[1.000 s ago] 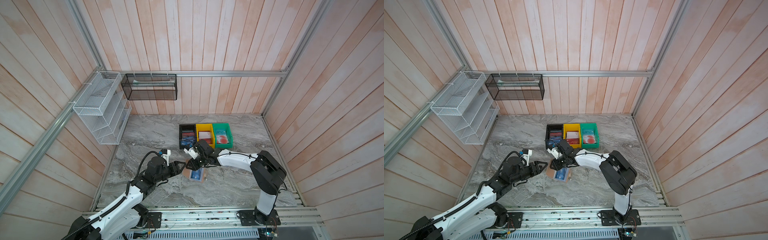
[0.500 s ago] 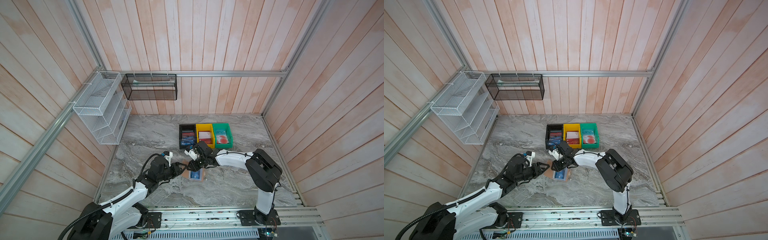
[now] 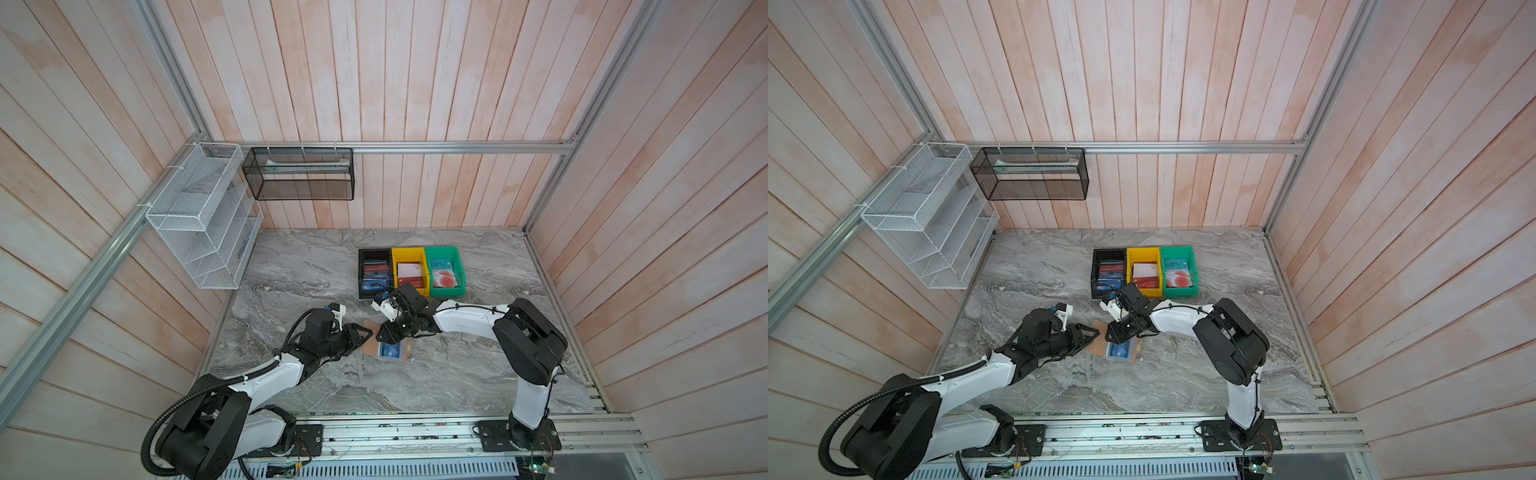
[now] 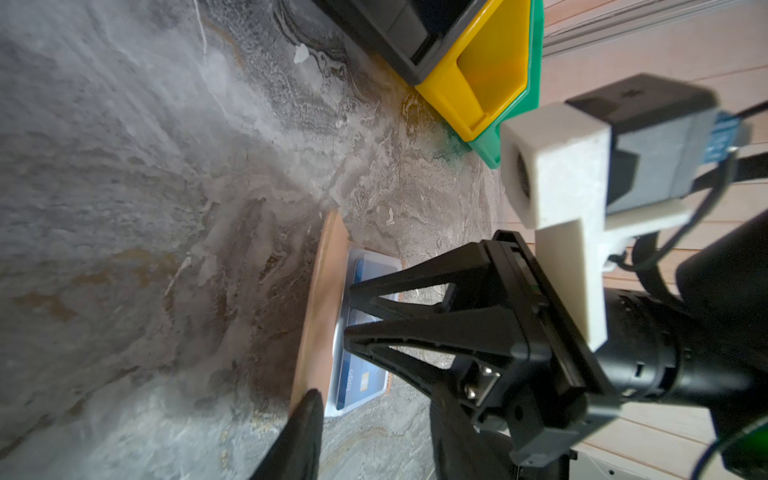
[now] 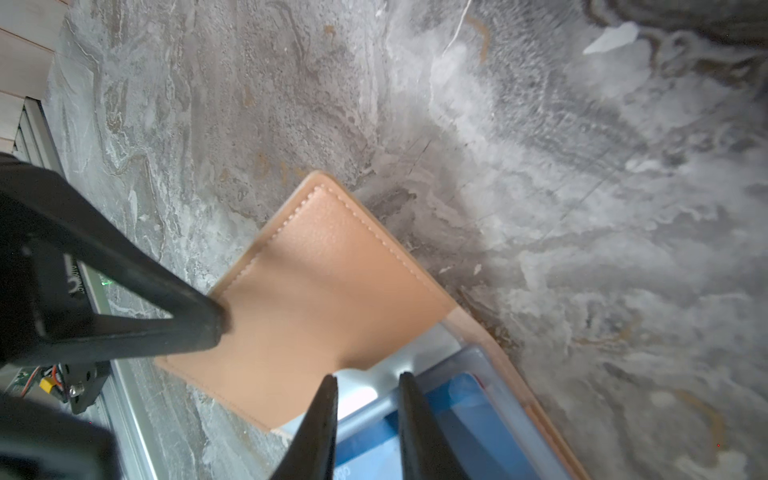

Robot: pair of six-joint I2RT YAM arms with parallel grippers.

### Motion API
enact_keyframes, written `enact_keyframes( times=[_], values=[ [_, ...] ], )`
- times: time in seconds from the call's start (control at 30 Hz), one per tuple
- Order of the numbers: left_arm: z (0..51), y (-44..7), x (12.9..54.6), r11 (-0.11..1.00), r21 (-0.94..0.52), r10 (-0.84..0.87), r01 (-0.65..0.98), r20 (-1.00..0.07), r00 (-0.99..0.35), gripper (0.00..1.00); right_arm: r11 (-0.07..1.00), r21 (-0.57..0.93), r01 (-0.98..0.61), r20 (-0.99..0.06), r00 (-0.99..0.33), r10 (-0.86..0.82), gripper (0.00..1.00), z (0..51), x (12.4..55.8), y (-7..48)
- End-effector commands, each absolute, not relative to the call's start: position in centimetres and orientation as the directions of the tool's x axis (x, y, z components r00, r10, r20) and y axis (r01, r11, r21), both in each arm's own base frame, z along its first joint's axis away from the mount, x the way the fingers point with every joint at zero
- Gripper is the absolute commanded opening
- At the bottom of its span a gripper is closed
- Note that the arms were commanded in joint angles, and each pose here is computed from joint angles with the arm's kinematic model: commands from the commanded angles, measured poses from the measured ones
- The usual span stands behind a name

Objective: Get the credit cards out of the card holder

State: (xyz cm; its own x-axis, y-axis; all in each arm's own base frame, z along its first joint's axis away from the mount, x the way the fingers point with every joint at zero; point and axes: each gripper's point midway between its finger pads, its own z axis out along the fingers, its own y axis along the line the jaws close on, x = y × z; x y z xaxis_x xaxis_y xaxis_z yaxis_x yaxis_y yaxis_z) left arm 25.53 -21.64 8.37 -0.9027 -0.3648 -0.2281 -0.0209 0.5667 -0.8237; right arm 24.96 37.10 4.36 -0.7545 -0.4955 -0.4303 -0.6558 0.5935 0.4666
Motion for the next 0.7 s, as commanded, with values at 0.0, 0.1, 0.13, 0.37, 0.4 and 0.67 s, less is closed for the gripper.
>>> enact_keyframes(
  times=[0.0, 0.1, 0.13, 0.37, 0.4, 0.67],
  values=[
    [9.2, -22.3, 26.5, 0.55, -0.835, -0.348, 0.022, -0.253, -0.903, 0.43, 0.573, 0.472, -0.67, -0.456, -0.742, -0.492, 0.27, 5.8, 24.7, 36.9],
    [8.1, -22.6, 26.4, 0.551, -0.834, -0.335, 0.005, -0.227, -0.914, 0.41, 0.58, 0.454, -0.676, -0.486, -0.734, -0.474, 0.27, 7.1, 24.9, 36.3],
    [7.7, -22.6, 26.3, 0.553, -0.833, -0.333, -0.005, -0.216, -0.918, 0.41, 0.585, 0.449, -0.675, -0.491, -0.733, -0.47, 0.27, 7.3, 25.0, 36.1],
    [5.7, -23.1, 26.2, 0.549, -0.835, -0.316, -0.044, -0.158, -0.936, 0.37, 0.637, 0.415, -0.649, -0.456, -0.755, -0.471, 0.27, 6.7, 24.3, 33.8],
    [5.6, -23.3, 26.2, 0.547, -0.836, -0.31, -0.044, -0.154, -0.938, 0.36, 0.65, 0.407, -0.642, -0.445, -0.761, -0.472, 0.27, 6.4, 24.2, 33.5],
    [5.4, -23.4, 26.1, 0.548, -0.836, -0.297, -0.043, -0.146, -0.944, 0.34, 0.723, 0.336, -0.604, -0.396, -0.787, -0.473, 0.25, 5.1, 23.2, 30.3]
  ],
)
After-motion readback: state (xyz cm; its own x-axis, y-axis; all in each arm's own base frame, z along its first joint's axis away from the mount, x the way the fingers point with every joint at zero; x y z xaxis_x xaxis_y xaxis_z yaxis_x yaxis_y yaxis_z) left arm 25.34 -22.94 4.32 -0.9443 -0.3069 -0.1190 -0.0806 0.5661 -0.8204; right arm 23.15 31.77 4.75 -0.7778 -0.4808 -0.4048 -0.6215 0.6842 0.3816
